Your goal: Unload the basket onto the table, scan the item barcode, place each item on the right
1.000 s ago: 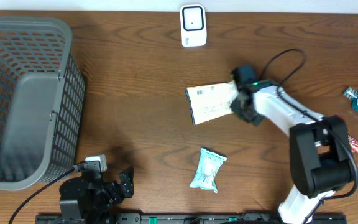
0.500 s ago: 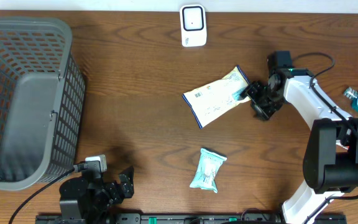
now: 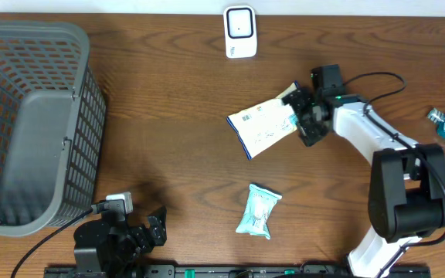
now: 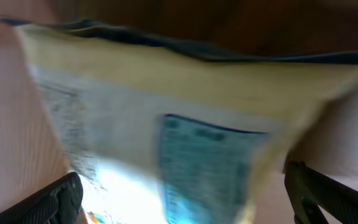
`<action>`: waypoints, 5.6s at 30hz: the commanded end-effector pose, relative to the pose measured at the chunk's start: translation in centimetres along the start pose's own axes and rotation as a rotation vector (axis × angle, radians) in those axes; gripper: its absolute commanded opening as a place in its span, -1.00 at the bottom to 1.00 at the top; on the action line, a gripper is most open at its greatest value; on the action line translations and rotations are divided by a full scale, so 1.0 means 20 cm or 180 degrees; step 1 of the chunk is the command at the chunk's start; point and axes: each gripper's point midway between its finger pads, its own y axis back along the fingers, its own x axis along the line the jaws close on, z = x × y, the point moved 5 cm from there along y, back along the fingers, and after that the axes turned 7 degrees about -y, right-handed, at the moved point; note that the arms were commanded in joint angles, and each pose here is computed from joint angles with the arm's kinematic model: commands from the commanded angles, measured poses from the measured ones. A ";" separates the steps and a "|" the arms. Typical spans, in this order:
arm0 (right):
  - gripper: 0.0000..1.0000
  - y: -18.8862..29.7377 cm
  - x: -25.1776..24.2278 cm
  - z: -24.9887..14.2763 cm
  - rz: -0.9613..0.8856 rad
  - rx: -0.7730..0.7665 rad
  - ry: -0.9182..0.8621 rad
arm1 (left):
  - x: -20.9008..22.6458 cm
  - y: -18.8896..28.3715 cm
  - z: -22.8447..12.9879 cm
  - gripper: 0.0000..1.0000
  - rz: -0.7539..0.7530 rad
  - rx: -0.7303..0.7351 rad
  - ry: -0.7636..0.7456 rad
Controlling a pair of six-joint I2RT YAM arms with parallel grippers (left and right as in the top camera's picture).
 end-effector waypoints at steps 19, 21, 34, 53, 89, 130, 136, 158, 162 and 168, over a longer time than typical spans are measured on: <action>-0.97 -0.09 -0.04 0.00 0.0308 0.0772 0.1121 | 0.00 0.00 -0.01 0.96 -0.0033 0.0043 0.0041; -0.97 0.07 0.03 0.04 0.0549 0.0682 0.1330 | 0.00 0.00 -0.01 0.95 -0.0031 0.0043 0.0043; -0.98 1.31 0.18 -0.21 0.2052 -0.0508 0.2510 | 0.00 0.00 -0.01 0.95 -0.0031 0.0043 0.0041; -0.97 1.57 0.03 -0.46 0.2570 0.0270 0.2457 | 0.00 0.00 -0.01 0.96 -0.0031 0.0043 0.0041; -0.97 1.04 0.80 -0.22 0.1631 -0.3218 0.3870 | 0.00 0.00 -0.01 0.96 -0.0031 0.0043 0.0043; -0.98 -0.32 1.17 -0.76 0.0118 -0.3711 0.6140 | 0.00 0.00 -0.01 0.96 -0.0033 0.0043 0.0041; -0.98 -0.31 1.19 -0.75 0.0278 -0.3716 0.5911 | 0.00 0.00 -0.01 0.96 -0.0031 0.0044 0.0042; -0.98 -0.22 1.27 -0.54 0.0701 -0.3753 0.5286 | 0.00 0.00 -0.01 0.96 -0.0031 0.0044 0.0042; -0.98 -0.11 1.25 -0.50 0.0314 -0.3631 0.5220 | 0.00 0.00 -0.01 0.96 -0.0033 0.0043 0.0041; -0.98 0.32 1.20 -0.27 -0.0565 -0.3765 0.4592 | 0.00 0.00 -0.01 0.96 -0.0031 0.0043 0.0041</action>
